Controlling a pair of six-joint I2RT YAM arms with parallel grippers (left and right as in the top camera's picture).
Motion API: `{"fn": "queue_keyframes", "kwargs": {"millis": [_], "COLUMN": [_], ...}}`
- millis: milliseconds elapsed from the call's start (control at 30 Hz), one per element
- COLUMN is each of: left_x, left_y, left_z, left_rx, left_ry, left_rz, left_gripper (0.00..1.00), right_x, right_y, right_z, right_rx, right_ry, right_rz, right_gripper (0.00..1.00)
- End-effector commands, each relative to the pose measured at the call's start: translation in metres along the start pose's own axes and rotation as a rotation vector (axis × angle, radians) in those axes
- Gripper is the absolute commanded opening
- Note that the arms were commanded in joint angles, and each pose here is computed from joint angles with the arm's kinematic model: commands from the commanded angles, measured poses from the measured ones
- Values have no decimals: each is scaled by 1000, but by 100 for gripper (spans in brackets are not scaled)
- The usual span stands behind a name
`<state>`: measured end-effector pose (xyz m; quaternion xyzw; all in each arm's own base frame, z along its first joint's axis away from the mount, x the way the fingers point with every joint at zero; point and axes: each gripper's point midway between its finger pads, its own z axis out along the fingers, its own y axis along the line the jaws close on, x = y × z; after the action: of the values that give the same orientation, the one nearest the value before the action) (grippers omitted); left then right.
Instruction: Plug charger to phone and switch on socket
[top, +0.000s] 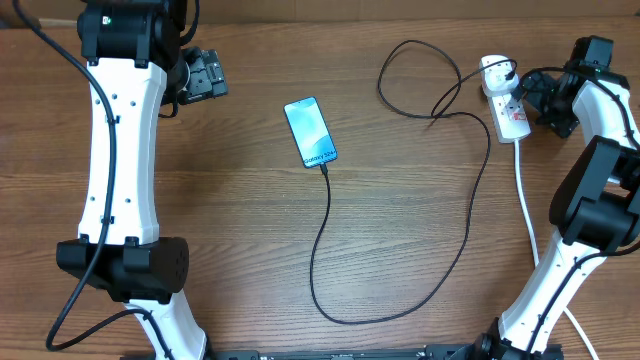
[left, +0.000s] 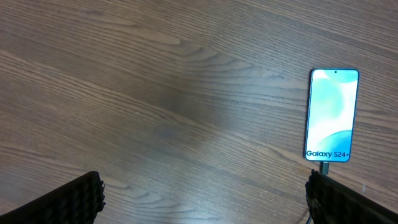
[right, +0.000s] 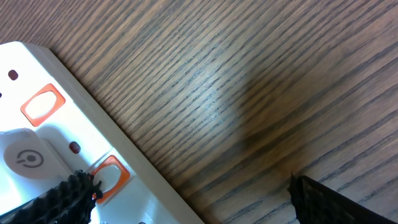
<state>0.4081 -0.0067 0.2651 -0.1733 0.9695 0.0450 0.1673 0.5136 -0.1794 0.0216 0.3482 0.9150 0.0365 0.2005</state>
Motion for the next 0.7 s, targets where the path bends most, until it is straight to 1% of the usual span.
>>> {"fn": "queue_keyframes", "kwargs": {"millis": [0, 667], "left_x": [-1, -1], "left_y": [3, 3], "left_z": [5, 5], "left_rx": [-15, -15], "left_ry": [6, 6], "left_rz": [-12, -13], "left_gripper": [100, 100], "right_x": [15, 16], "right_y": [-5, -6], "right_z": [21, 21], "right_rx": [19, 22], "right_ry": [47, 53], "right_rz": [-5, -8], "right_gripper": [100, 100]}}
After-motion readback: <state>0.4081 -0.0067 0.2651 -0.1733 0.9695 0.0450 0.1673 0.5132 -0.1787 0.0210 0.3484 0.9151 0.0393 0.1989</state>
